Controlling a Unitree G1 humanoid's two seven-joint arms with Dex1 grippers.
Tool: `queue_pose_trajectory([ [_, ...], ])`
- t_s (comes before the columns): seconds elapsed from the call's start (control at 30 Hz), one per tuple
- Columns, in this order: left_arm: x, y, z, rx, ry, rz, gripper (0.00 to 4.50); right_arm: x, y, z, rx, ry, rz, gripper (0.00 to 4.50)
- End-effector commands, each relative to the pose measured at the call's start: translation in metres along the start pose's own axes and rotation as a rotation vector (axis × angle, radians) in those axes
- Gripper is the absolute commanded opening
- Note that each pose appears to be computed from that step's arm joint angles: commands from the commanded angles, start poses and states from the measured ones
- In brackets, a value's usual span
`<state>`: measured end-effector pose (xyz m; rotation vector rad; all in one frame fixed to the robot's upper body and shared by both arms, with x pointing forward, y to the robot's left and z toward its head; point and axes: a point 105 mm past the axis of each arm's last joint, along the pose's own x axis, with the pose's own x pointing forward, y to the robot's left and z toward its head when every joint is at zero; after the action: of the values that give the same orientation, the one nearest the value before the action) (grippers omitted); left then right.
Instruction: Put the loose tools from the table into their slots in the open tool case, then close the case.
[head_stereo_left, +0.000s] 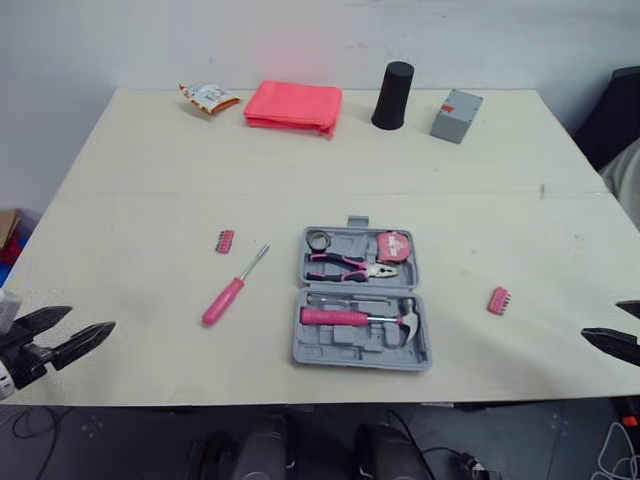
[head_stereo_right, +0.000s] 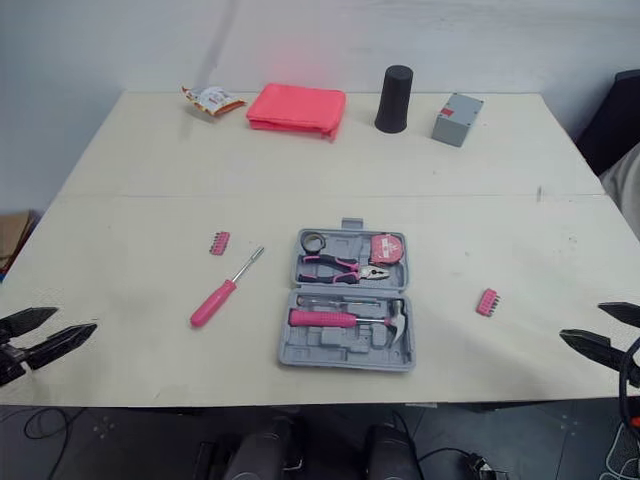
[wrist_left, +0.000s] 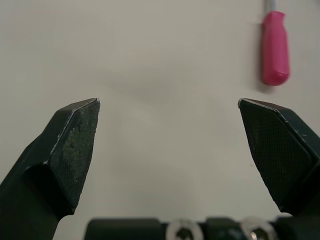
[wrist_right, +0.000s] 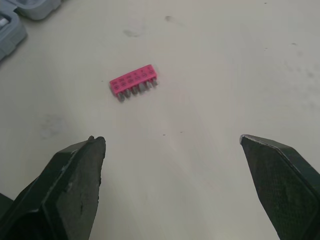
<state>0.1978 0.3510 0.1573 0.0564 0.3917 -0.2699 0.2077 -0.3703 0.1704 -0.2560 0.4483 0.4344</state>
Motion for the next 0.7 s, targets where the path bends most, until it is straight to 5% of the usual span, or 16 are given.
queue_pose_trajectory([
  [0.03, 0.005, -0.003, 0.008, 0.043, -0.02, 0.032, 4.48, 0.006, 0.001, 0.012, -0.049, -0.03, 0.018, 4.5],
  [0.2, 0.038, -0.019, 0.021, 0.116, -0.05, 0.033, 4.48, 0.038, 0.042, 0.068, -0.127, -0.213, 0.159, 4.5],
  [0.4, 0.096, -0.037, 0.047, 0.051, -0.137, 0.059, 4.48, 0.077, 0.136, 0.129, -0.187, -0.425, 0.462, 4.5],
  [0.57, 0.141, -0.053, 0.05, 0.035, -0.142, 0.06, 4.48, 0.089, 0.191, 0.159, -0.252, -0.526, 0.643, 4.5],
  [0.7, 0.17, -0.061, 0.049, 0.081, -0.13, 0.057, 4.48, 0.092, 0.207, 0.17, -0.276, -0.554, 0.714, 4.5],
])
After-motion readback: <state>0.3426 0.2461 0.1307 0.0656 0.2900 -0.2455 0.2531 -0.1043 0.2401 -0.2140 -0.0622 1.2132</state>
